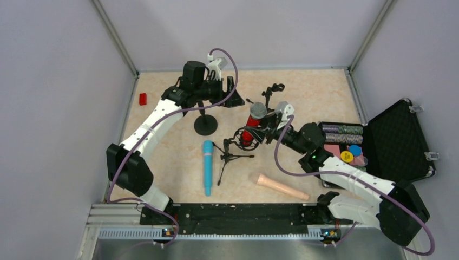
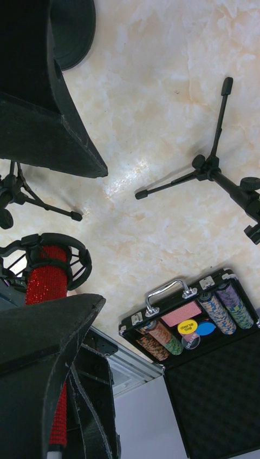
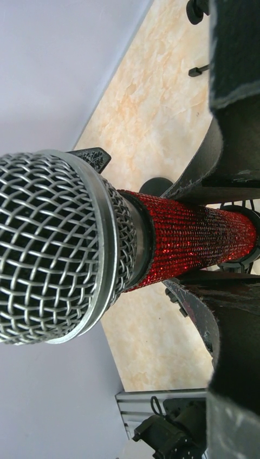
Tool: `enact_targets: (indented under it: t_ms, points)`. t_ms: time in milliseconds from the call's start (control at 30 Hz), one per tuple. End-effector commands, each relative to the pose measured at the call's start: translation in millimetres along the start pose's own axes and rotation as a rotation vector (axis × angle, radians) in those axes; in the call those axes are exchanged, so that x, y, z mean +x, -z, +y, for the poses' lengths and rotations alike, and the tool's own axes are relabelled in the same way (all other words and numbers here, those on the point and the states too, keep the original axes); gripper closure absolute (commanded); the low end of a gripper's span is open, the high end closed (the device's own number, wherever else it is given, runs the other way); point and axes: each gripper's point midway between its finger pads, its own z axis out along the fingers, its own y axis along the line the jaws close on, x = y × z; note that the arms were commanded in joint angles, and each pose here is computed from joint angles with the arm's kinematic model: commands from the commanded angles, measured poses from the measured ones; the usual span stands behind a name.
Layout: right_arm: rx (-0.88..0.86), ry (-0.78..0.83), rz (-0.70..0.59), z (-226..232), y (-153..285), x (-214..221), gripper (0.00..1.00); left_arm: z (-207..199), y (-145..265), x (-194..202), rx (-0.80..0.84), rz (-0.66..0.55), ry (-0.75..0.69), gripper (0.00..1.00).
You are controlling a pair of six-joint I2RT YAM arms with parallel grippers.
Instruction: Attach the microphones to the stand
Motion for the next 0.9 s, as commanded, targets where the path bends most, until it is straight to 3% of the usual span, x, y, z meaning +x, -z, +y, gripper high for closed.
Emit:
enact_targets:
  t_ms: [0,867]
  points:
    - [-0.009,0.017,0.066,1.4,1.4,20.5,1.0,-6.2,-2.1,-7.6,0.032,-0.026,-0.035,0.18]
    - [-0.022,0.014,0.184,-0.9,5.6,69.2,1.0,-8.1,-7.8,-2.2,0.033,-0.008,-0.04,0.19]
